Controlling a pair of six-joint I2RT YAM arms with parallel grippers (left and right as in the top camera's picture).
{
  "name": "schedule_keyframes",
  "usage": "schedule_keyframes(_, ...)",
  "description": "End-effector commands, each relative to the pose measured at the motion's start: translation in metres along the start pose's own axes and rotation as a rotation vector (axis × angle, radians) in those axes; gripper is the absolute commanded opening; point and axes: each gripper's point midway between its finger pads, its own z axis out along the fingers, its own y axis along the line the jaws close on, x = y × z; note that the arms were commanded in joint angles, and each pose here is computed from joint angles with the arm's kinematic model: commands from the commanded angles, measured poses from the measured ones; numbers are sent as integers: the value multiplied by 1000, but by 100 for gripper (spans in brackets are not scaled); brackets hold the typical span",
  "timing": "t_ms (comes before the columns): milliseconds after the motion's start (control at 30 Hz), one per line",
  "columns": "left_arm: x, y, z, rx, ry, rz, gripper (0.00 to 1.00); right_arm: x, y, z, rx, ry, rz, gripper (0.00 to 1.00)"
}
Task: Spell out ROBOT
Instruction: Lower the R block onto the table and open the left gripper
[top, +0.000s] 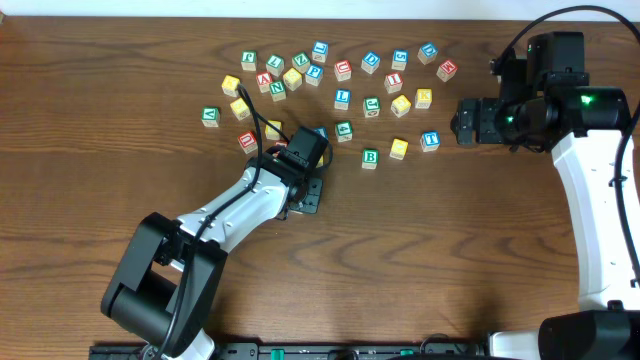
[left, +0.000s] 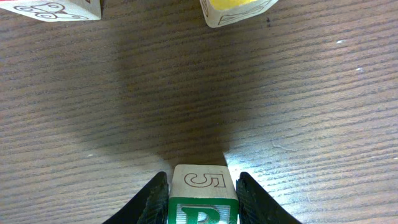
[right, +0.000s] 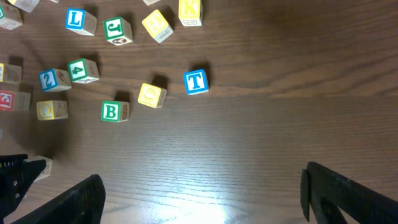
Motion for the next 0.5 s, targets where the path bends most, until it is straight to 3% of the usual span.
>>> schedule_keyframes(0, 4, 4, 2, -11, 13, -28, 35, 0, -6, 2, 10, 5, 5, 97)
schedule_keyframes(467, 6, 4, 2, -15, 21, -132, 35, 0, -6, 2, 10, 6, 5, 98)
